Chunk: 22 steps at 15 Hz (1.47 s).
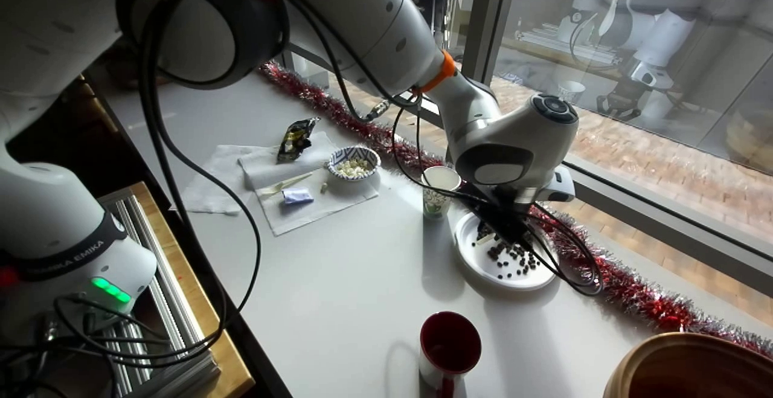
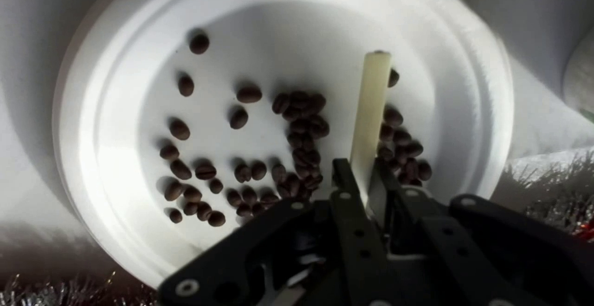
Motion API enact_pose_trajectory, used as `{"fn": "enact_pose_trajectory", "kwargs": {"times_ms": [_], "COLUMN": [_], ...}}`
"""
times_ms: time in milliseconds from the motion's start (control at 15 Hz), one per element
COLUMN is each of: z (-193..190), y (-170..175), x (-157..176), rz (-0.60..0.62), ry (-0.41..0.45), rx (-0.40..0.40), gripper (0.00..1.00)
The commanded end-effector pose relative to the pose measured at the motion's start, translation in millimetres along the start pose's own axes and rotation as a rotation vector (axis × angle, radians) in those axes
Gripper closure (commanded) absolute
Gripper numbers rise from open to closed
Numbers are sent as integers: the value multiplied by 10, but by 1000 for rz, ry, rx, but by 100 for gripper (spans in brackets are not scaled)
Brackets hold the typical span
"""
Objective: Use the spoon to move the contents on the plate to the cup
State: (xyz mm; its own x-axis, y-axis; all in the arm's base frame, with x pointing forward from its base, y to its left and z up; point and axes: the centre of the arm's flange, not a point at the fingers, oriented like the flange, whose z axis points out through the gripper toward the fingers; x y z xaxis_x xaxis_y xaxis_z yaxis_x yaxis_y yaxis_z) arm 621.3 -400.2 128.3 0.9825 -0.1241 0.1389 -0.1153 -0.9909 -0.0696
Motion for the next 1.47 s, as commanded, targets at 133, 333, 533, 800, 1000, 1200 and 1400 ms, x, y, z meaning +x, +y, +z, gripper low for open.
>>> {"fn": "enact_pose_trajectory", "kwargs": {"times_ms": [133,333,533,800,1000,1200,1400], "z": [118,100,95,102,87,61,-3], "y": [19,28,44,42,18,-13,-52], "x": [-42,-79,-131,-292,-386,-489,-630], "rz": [54,84,94,115,124,144,159], "ry": [75,102,141,188,242,288,335], "rx": [8,-4,-23,-42,-43,-37,-31], "gripper": [97,97,97,97,97,97,97]}}
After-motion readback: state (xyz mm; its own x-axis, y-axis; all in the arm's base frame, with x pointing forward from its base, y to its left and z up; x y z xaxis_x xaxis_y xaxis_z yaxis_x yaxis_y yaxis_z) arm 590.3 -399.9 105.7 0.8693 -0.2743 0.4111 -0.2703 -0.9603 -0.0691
